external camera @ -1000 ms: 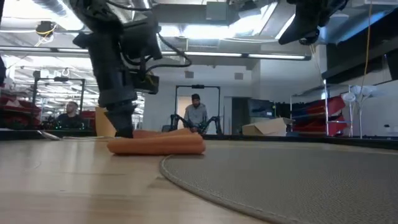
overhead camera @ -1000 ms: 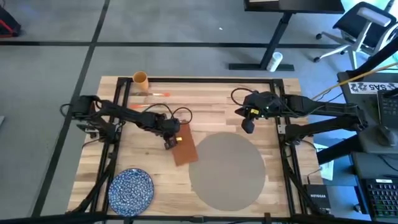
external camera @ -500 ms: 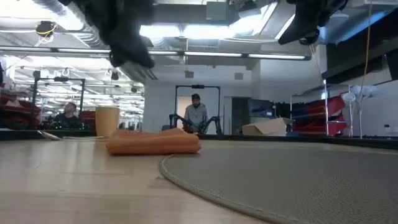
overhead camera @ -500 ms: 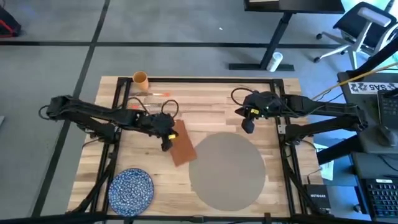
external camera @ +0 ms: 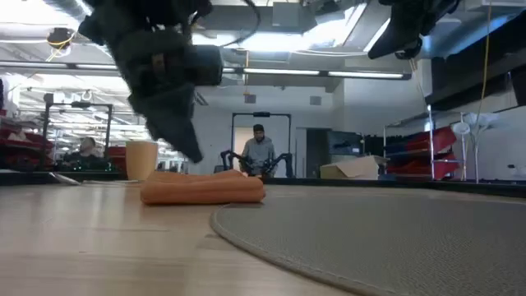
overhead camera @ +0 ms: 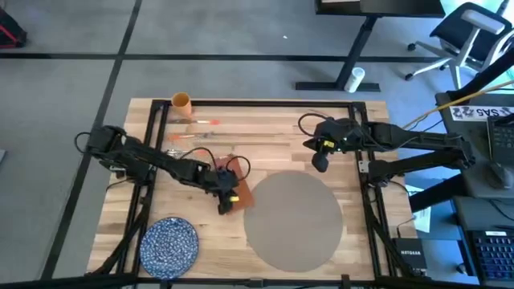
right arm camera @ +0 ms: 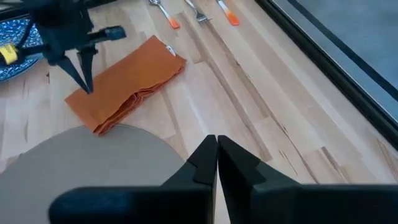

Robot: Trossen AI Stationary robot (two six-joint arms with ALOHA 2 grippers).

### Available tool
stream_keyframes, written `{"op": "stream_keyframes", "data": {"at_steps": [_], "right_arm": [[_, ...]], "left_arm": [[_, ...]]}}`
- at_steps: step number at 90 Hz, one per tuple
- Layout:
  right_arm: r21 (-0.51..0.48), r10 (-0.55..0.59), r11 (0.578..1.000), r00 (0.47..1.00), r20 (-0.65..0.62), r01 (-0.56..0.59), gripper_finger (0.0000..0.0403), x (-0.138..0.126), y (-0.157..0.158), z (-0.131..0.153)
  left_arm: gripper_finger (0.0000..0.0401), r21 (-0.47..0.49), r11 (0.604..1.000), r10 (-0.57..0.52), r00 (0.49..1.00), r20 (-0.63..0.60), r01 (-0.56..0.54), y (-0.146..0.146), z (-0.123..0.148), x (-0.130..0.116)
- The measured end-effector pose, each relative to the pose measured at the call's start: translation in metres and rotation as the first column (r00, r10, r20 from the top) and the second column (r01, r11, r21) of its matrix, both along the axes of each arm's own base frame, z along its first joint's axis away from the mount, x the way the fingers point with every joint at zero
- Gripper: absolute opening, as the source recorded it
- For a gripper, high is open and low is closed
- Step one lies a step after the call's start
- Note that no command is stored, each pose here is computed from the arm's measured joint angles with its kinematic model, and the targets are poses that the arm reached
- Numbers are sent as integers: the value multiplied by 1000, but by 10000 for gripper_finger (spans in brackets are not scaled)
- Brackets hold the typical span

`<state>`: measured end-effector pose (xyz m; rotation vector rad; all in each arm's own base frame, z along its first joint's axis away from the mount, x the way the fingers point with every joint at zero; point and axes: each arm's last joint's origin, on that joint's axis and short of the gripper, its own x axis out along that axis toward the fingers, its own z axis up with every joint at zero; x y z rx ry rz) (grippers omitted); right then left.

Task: Set table place
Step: Move the orange napkin to the middle left of the table

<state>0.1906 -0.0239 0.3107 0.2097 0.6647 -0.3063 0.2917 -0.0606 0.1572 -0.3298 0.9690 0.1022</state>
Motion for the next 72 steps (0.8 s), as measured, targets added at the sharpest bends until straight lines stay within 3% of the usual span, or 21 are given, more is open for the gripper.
{"op": "stream_keyframes", "data": {"at_steps": [21, 46, 72], "right_arm": [[0, 1, 1000, 1000, 1, -1, 0, 0, 0, 0], [0, 1, 1000, 1000, 3, -1, 0, 0, 0, 0], [1, 1, 1000, 1000, 2, -1, 0, 0, 0, 0]], "left_arm": [[0, -35, 999, 20, 995, -102, -24, -18, -26, -12], [0, -77, 996, 30, 991, -134, -40, -37, -23, -25], [0, -47, 998, 22, 971, -238, -34, -44, -15, -46]]}}
